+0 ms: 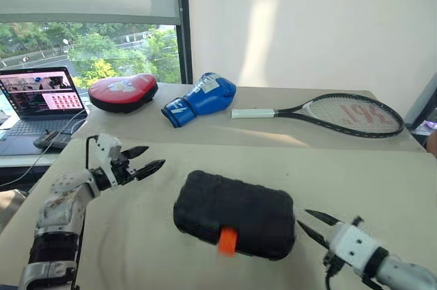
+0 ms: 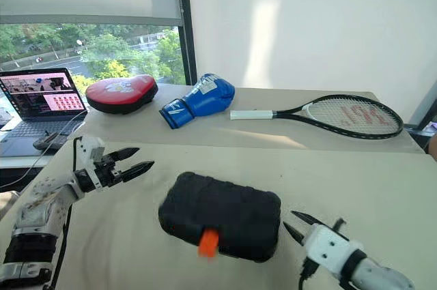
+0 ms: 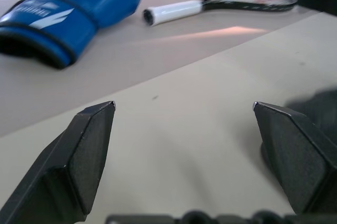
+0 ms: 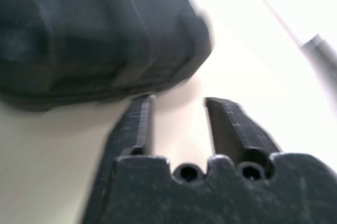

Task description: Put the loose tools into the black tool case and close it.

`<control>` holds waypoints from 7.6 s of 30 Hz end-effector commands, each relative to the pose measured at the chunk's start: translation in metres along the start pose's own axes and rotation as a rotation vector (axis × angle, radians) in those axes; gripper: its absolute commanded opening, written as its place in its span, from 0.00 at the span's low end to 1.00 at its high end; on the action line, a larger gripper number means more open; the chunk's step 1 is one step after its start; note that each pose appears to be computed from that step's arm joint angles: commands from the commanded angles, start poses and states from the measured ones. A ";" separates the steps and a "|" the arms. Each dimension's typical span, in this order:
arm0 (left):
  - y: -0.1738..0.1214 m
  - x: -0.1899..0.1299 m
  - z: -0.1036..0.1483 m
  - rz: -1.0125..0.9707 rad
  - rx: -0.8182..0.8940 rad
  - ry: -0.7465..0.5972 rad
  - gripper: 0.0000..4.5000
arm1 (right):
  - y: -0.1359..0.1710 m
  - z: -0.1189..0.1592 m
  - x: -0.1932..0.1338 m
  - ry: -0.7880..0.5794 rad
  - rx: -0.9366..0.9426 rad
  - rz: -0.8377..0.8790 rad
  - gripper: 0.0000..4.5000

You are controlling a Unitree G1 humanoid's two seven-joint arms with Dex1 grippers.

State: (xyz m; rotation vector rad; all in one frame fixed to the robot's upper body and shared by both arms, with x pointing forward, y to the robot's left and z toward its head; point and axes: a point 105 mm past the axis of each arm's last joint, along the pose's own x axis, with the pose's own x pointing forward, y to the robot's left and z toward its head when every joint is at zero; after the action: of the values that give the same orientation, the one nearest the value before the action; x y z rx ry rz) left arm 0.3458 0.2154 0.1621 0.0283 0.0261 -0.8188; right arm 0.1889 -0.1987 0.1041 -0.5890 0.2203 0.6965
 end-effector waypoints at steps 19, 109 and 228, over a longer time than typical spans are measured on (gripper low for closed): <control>-0.039 0.016 0.048 -0.182 0.058 -0.053 0.01 | -0.020 0.040 0.092 0.040 0.167 0.189 0.00; -0.079 0.047 -0.064 -0.492 0.220 0.432 0.00 | -0.005 0.059 0.136 -0.031 0.416 0.079 0.74; -0.106 0.050 -0.090 -0.477 0.150 0.423 0.00 | -0.026 0.087 0.175 -0.037 0.288 0.268 0.00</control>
State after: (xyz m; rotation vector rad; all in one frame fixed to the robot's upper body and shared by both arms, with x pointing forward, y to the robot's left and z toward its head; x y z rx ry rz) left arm 0.3150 0.1041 0.1227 0.3656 0.1582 -1.2643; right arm 0.3327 -0.0835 0.0973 -0.2328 0.4379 0.8684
